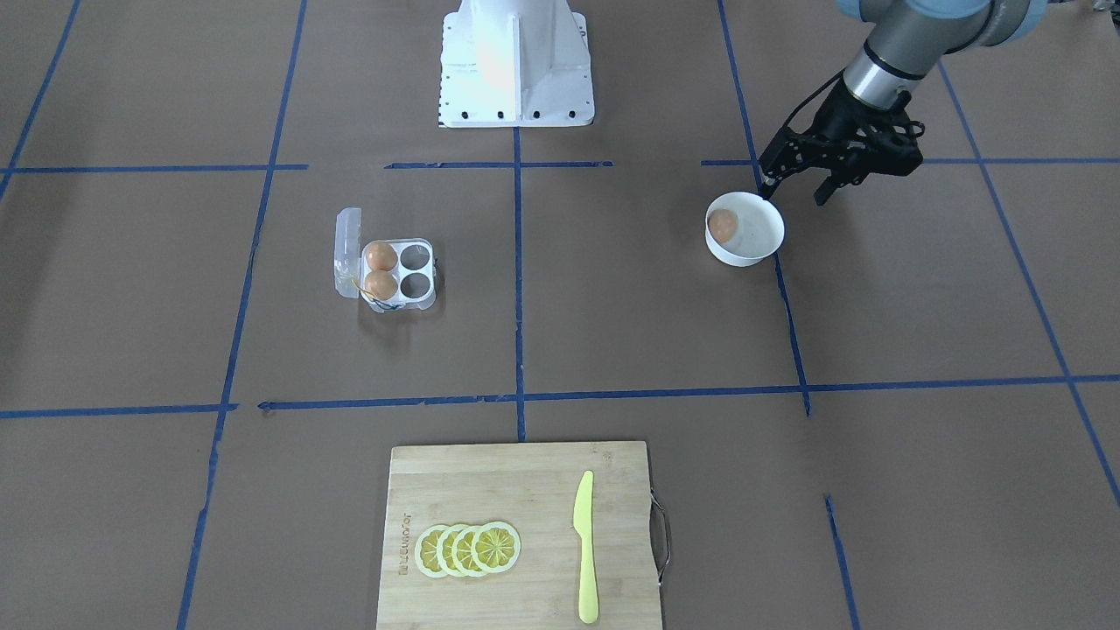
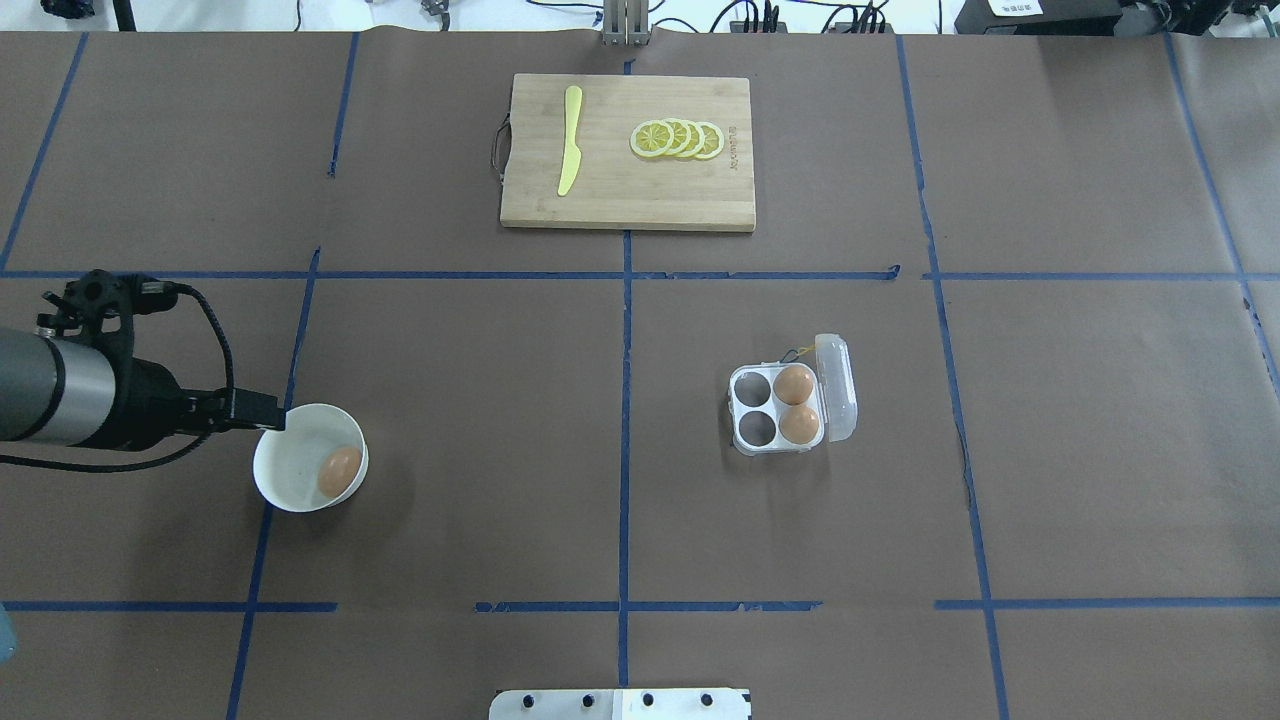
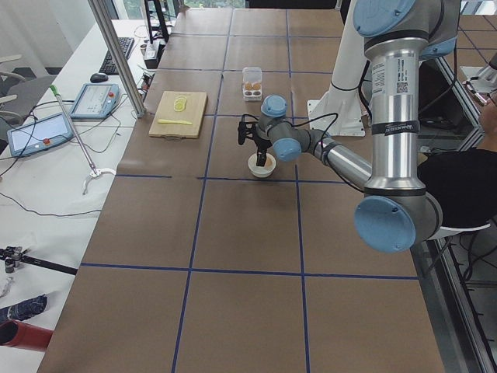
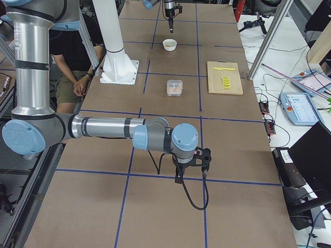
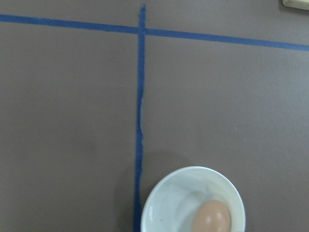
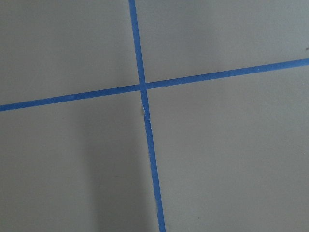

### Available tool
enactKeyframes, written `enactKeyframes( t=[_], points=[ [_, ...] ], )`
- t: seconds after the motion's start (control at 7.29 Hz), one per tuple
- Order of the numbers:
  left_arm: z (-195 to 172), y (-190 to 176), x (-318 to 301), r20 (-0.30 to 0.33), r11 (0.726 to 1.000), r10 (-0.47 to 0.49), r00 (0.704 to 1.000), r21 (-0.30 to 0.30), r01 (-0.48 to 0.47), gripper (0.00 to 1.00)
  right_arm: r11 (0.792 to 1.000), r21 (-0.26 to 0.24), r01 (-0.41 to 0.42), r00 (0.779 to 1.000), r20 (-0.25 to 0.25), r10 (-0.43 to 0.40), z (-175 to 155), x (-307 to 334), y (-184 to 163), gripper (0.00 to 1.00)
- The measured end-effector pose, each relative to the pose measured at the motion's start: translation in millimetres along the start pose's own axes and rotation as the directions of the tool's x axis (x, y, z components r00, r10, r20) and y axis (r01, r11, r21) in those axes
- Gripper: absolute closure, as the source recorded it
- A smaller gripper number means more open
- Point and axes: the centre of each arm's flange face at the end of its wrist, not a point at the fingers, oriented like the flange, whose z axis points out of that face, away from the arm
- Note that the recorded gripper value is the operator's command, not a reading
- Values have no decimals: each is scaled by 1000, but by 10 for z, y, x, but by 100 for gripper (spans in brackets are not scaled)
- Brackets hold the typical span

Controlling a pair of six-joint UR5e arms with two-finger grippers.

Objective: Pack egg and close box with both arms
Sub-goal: 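Lower the left gripper into the white bowl over the brown egg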

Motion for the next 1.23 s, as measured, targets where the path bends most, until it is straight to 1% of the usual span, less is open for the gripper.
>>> enactKeyframes(
  t=[0.27, 0.41, 0.69, 1.23],
  points=[
    [246, 54, 152, 45, 1000, 2, 999, -4, -2, 22, 1000, -1, 1, 1000, 0, -1, 5, 6, 5, 0],
    [373, 84, 199, 57, 1000, 9, 998, -14, -8, 22, 1000, 0, 1, 1000, 0, -1, 3, 4, 3, 0],
    [581, 139, 274, 70, 999, 21, 997, -36, -18, 22, 1000, 1, 1, 1000, 0, -1, -4, -5, -4, 0],
    [754, 251, 289, 85, 997, 35, 996, -65, -29, 22, 1000, 3, 2, 1000, 0, -2, -10, -12, -13, 0]
  ],
)
